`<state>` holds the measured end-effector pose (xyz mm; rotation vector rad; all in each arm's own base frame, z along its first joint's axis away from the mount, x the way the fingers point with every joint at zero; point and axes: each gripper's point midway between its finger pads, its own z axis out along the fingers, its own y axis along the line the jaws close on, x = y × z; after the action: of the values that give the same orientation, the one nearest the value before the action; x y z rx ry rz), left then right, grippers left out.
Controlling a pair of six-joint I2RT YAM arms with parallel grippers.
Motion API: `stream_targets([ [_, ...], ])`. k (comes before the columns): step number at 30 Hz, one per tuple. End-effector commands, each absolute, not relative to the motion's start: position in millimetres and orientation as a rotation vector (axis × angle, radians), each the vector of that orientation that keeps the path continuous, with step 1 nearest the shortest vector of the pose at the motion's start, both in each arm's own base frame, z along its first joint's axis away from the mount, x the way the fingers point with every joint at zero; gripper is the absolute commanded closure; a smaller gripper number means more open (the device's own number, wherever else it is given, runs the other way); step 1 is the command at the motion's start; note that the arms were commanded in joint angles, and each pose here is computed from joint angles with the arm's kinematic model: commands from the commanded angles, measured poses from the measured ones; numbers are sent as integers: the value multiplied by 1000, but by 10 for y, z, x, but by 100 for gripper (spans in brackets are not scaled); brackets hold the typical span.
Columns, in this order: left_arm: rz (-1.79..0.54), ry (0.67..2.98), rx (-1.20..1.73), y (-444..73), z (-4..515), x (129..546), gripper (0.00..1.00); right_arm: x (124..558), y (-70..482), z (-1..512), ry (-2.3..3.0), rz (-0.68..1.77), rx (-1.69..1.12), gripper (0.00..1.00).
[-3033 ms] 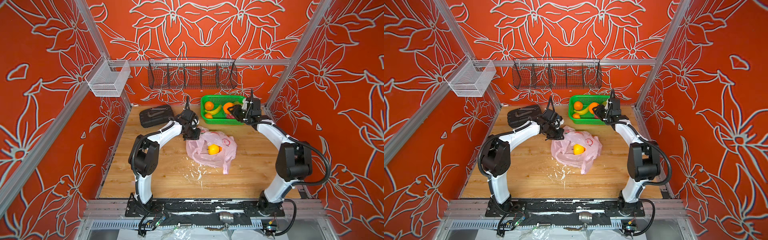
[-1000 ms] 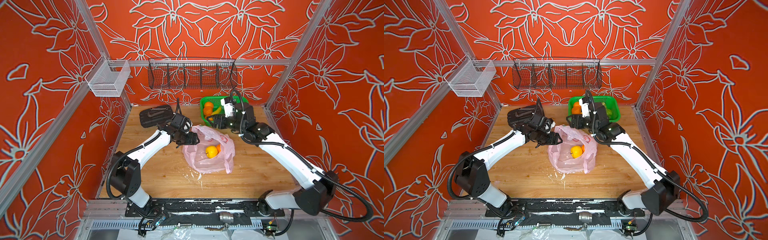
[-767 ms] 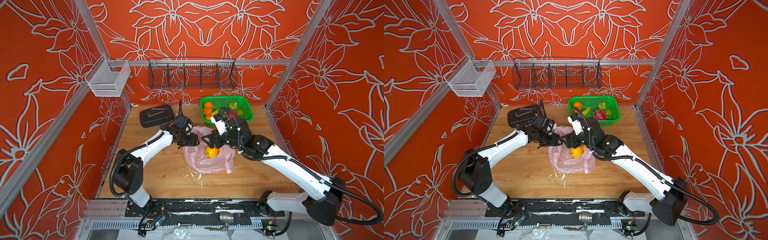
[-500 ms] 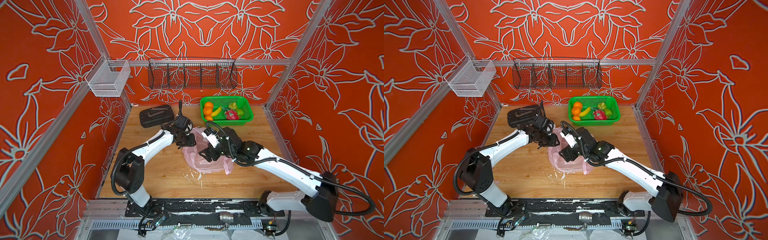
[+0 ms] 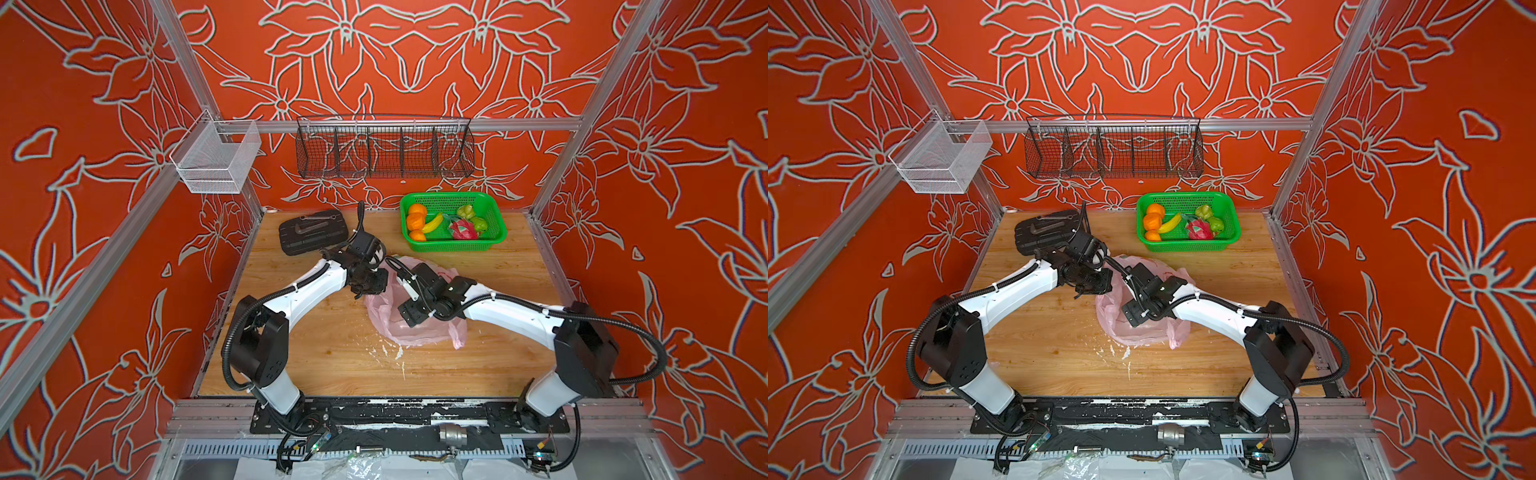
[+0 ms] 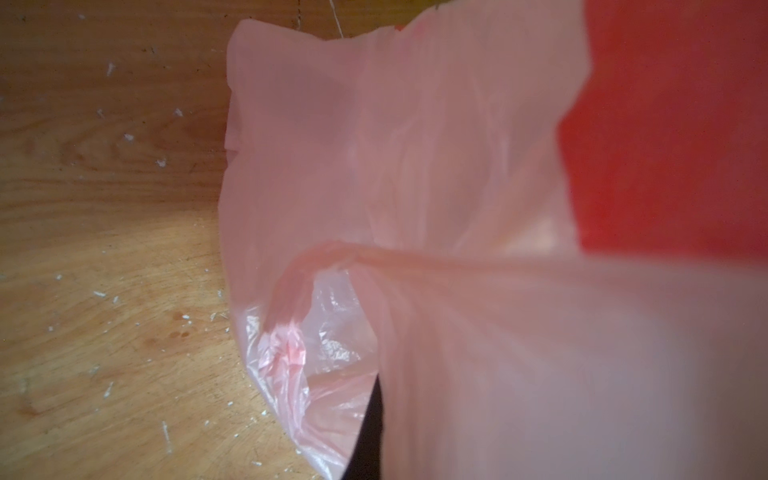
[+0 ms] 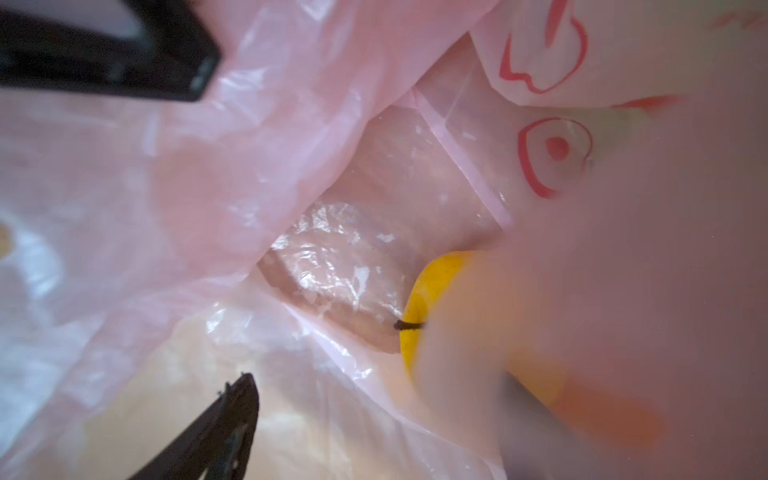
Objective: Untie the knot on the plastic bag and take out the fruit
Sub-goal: 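Close the right gripper on the yellow apple inside the bag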
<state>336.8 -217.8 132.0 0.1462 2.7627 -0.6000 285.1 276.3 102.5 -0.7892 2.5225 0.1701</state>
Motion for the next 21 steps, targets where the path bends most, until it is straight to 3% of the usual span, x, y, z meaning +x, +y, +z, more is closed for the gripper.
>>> stream_targets([
  [1, -592, 2747, 164, -2154, 1437, 3338, 100, 2996, 2639, 1061, 2536, 62, -693, 7],
  [6, -592, 2742, 163, -2156, 1445, 3348, 100, 3192, 2494, 1028, 2556, -57, -569, 3],
  [13, -593, 2739, 163, -2154, 1460, 3344, 100, 3212, 2579, 859, 2633, 44, -531, 3],
  [21, -604, 2735, 158, -2169, 1457, 3353, 100, 3028, 2678, 603, 2734, 161, -553, 14],
])
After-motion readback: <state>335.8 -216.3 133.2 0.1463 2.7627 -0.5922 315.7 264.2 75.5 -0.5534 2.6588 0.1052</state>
